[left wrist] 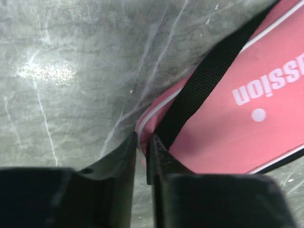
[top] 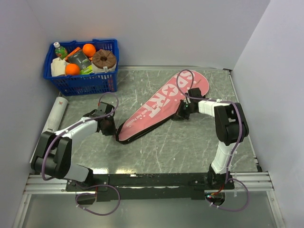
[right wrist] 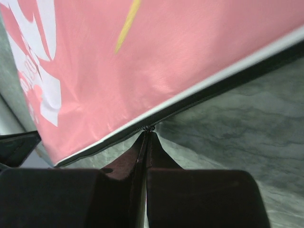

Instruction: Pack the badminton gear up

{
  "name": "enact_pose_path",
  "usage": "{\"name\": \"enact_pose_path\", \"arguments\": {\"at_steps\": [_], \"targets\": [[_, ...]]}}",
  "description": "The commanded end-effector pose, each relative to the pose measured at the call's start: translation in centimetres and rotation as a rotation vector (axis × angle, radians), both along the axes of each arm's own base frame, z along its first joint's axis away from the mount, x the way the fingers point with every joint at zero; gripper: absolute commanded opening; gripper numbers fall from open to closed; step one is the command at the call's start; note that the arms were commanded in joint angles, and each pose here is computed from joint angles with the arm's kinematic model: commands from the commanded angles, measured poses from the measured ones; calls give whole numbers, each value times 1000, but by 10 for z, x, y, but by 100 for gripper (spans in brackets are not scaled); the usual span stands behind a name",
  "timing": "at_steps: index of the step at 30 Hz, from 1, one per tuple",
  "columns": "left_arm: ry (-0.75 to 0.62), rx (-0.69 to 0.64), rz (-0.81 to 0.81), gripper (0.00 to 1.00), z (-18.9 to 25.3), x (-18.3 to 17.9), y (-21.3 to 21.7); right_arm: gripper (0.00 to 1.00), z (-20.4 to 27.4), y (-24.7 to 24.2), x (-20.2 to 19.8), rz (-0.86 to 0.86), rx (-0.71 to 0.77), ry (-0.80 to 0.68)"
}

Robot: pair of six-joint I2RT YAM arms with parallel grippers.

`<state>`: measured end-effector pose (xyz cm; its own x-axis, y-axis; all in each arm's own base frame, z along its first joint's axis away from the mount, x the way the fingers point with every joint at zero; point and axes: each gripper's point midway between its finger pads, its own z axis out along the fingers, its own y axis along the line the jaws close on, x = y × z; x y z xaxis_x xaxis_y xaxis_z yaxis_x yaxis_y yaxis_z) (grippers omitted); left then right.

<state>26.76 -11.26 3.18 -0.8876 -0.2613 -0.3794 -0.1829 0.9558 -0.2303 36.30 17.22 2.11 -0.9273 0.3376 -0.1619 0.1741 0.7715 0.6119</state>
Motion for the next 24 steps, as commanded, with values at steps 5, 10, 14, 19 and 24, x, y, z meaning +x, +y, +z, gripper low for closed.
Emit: {"name": "enact_pose_path", "arguments": {"at_steps": [5,10,14,19,24], "targets": [[-7,-98,-34,8,-5,1,-20,0,10,56,-35,172,-65,-49],[-31,-117,-37,6,1,2,-22,0,25,99,-64,274,-53,-66],[-45,-131,-39,6,5,3,-25,0,38,135,-88,348,-43,-75],[-72,-149,-55,6,13,3,-29,0,54,173,-111,413,2,-76],[-104,-171,-80,6,23,2,-36,0,60,215,-142,503,27,-54]]}}
